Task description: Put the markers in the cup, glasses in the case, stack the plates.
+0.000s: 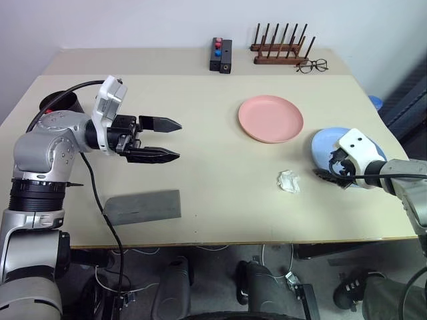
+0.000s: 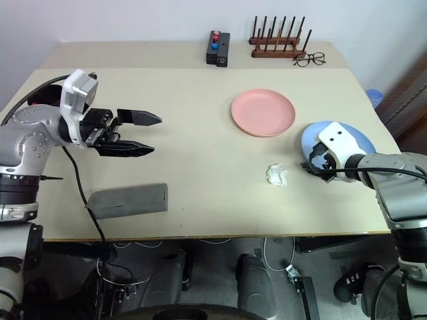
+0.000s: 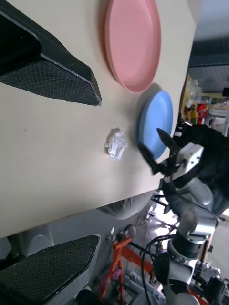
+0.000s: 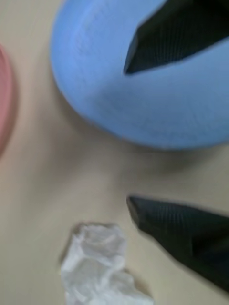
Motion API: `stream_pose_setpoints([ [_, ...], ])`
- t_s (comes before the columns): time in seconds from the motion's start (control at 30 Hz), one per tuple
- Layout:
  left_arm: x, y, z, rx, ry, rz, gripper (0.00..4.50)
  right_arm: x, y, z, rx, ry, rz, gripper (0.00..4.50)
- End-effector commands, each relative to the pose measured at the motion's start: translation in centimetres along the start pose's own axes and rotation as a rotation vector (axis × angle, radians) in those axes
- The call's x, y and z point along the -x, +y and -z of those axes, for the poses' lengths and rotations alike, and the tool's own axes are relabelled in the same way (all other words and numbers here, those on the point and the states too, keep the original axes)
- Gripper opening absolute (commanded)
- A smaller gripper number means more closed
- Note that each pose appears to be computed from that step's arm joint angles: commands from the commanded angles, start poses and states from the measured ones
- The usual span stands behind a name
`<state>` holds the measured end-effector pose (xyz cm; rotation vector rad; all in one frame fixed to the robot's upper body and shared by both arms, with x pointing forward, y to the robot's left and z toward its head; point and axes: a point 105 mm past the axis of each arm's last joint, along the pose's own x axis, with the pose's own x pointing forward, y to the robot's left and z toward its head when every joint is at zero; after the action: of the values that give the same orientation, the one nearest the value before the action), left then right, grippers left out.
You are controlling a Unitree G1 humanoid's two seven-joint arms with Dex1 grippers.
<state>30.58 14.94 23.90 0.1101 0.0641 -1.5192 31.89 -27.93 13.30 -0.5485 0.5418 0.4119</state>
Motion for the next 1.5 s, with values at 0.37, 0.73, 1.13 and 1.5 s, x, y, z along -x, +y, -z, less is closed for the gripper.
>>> stream_pose_setpoints([
  [0.37,0.4,0.1,-1.3,-0.045,-0.009,-0.015,4.5,-0.2,-2.0,2.8,-0.032,0.078,0.085,4.48],
  [0.73,0.5,0.4,-2.1,-0.013,-0.035,-0.023,4.5,-0.6,-1.2,1.8,-0.009,0.045,0.043,2.27],
  [1.13,0.4,0.6,-2.2,-0.017,-0.033,-0.028,4.5,-0.8,-1.4,0.5,-0.055,-0.005,0.043,0.04],
  [1.5,0.3,0.6,-2.1,-0.014,-0.038,-0.033,4.5,0.1,-2.8,-8.5,0.005,-0.337,0.128,0.04],
])
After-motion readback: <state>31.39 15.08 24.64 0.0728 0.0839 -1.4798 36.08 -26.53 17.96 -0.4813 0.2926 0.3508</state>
